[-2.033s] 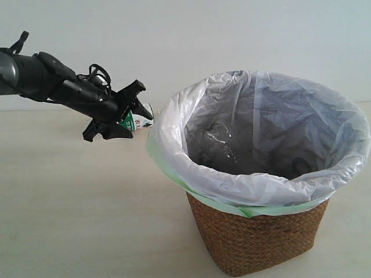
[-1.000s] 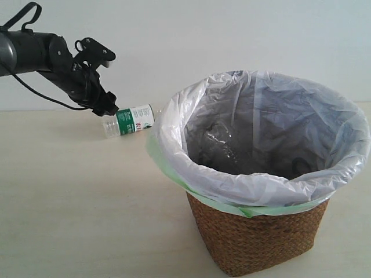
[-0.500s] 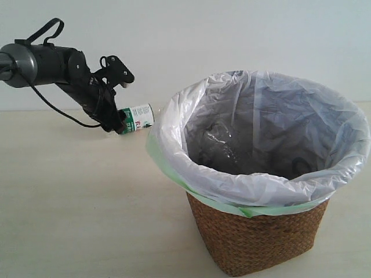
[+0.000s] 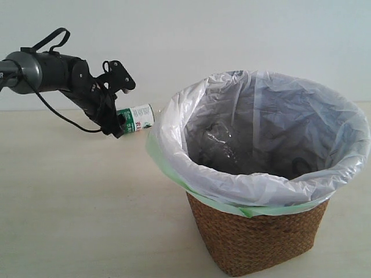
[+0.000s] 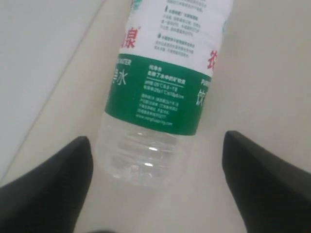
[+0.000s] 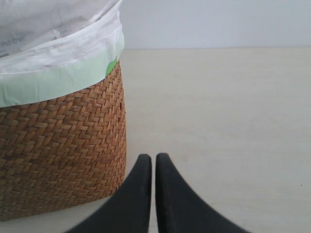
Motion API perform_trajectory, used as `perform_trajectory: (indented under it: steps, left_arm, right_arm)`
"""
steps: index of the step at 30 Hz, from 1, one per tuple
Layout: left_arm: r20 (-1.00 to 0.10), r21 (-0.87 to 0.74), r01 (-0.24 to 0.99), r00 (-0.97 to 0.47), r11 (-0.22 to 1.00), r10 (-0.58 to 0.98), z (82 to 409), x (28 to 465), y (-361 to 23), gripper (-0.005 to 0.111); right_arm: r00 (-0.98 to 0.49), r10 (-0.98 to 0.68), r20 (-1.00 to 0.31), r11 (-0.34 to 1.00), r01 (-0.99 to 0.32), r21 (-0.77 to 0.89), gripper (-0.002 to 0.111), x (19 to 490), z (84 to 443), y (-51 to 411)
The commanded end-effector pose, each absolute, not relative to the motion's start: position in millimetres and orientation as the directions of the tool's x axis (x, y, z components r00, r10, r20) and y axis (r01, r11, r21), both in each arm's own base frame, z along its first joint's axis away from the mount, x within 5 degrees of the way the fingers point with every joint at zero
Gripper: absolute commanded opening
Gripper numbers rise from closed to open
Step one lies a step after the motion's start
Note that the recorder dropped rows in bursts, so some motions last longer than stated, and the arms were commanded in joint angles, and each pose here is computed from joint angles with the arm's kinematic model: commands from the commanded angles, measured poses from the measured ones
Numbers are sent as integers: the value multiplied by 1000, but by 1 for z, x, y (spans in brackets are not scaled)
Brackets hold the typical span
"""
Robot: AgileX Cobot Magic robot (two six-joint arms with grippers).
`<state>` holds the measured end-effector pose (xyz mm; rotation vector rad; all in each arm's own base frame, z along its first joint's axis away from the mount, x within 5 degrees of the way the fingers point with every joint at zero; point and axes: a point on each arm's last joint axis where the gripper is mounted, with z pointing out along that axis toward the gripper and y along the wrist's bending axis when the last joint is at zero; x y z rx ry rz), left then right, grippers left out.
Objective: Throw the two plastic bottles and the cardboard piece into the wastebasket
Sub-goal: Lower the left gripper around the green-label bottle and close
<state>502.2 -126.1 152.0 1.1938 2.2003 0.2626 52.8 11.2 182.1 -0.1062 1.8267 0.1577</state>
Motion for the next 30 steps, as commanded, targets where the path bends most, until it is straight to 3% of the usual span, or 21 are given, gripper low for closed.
perform_trajectory:
  steps: [1,26,30]
  left_arm:
    - [-416,463,688,-388,559,822,150,504,-126,69]
    - [-429,465,679,-388,568,816,118,512,-128,69]
    - [-472,450,646,-415,617,778,119,513,-129,59]
  right_arm:
    - [-244,3,-970,988,-149,41,0,53,183,11]
    - [-244,3,-970,988,-149,41,0,53,183,11]
    - [-244,3,-970,988,-149,41,0,53,183,11]
